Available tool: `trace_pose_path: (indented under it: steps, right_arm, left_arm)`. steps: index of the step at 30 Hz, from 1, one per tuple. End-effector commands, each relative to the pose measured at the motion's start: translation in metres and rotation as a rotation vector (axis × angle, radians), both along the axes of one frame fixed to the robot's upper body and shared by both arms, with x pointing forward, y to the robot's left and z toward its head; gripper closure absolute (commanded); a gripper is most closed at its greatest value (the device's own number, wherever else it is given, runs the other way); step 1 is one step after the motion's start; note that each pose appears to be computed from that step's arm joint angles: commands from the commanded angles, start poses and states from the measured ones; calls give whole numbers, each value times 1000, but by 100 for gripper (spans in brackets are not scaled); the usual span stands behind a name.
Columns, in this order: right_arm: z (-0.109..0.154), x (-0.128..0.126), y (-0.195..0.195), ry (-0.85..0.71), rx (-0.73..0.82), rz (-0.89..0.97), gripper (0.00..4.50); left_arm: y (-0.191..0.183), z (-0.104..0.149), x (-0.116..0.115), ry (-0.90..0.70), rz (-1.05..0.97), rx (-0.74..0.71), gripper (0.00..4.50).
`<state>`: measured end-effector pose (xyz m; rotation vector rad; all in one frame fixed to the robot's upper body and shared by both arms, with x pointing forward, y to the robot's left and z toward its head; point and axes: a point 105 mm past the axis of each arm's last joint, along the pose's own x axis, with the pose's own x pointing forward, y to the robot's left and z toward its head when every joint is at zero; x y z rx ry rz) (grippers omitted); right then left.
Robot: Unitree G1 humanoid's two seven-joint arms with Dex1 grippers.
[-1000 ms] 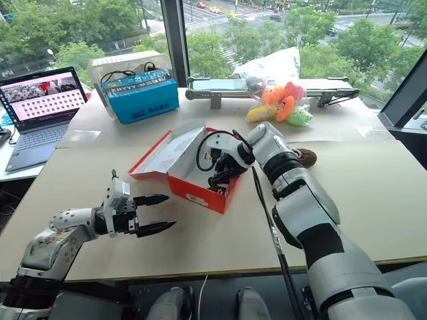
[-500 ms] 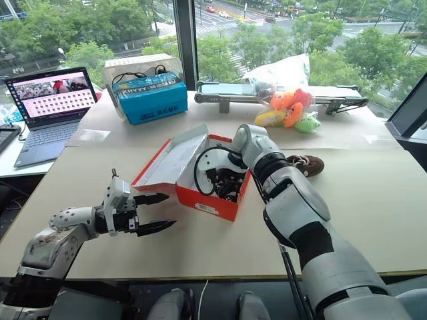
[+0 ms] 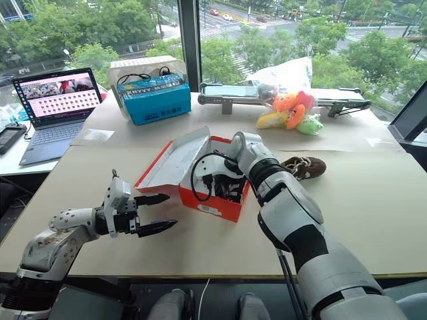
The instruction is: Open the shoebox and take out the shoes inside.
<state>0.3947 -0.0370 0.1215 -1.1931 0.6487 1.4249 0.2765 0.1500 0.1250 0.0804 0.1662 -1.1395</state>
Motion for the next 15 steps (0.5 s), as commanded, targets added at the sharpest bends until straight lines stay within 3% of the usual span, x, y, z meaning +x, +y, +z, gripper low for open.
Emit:
trace_pose_path:
  steps: [1, 4, 8, 15]
  right_arm:
    - [-4, 3, -3, 14, 47, -64, 447]
    - [32, 11, 9, -42, 202, -85, 447]
    - [62, 20, 11, -108, 322, -124, 447]
    - [90, 23, 11, -158, 499, -213, 447]
  left_arm:
    - [-1, 11, 0, -43, -8, -10, 0]
    - [-2, 10, 1, -41, -8, -10, 0]
    - [-4, 10, 2, -41, -15, -12, 0]
    - [-6, 10, 3, -38, -26, -13, 0]
